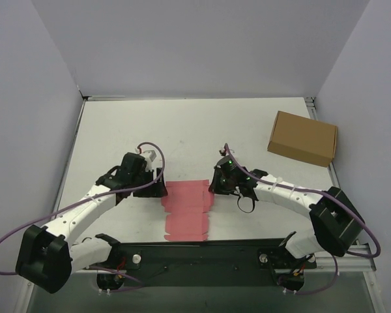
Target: Fold the paper box
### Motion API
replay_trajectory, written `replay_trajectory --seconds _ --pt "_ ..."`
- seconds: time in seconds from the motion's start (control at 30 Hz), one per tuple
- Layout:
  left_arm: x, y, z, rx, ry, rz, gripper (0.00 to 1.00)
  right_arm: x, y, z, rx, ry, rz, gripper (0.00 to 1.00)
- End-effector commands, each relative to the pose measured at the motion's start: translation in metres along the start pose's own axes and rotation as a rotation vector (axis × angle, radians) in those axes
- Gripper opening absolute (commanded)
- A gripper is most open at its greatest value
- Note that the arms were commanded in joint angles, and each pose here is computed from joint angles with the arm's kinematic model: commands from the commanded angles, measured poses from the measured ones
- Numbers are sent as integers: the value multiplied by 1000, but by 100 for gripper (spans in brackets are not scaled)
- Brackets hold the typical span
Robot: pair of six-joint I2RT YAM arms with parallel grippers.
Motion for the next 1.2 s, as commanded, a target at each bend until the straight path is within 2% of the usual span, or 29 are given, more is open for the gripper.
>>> replay_trajectory --seconds 0.0,0.37,0.6,0.7,0.77,0.8,0.83,0.97,1.03,1.07,1.13,1.17 --pt "7 -21 4 -34 -30 -134 78 -10 -4 13 27 -80 -19 0" --pt "24 -12 1 -40 -54 -66 73 -20 -5 13 24 -99 0 0" --pt "36 -16 6 -34 -76 -93 63 -25 -5 13 16 -110 12 0" --pt "41 -17 5 -29 -78 -111 52 -26 -5 13 13 -111 13 0" --pt "43 -18 5 -22 -78 -124 31 -26 -5 13 11 -110 15 0" --pt "46 -18 4 -12 -70 -125 25 -27 -6 13 14 -113 13 0" --pt "47 -18 3 -8 -68 -125 22 -27 -5 13 11 -114 15 0" --pt "51 -17 1 6 -66 -129 21 -30 -6 13 6 -116 14 0" --pt "52 -19 2 17 -74 -148 14 -33 -5 16 -2 -129 19 0" --pt "50 -22 2 26 -76 -168 0 -34 -7 12 -6 -110 9 0" --pt "46 -28 4 64 -90 -208 0 -39 -7 14 -40 -110 8 0" --pt "38 -34 6 90 -107 -246 0 -41 -10 15 -60 -110 -10 5"
Point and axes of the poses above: each gripper's point midway between its finger pads, its own x axis out along the fingers, its own y axis along the line the jaws close on, z = x × y, the point moved 6 cm from there along -x, back along the fingers, and after that the axes turned 11 degrees about -x, right-handed, at the moved point
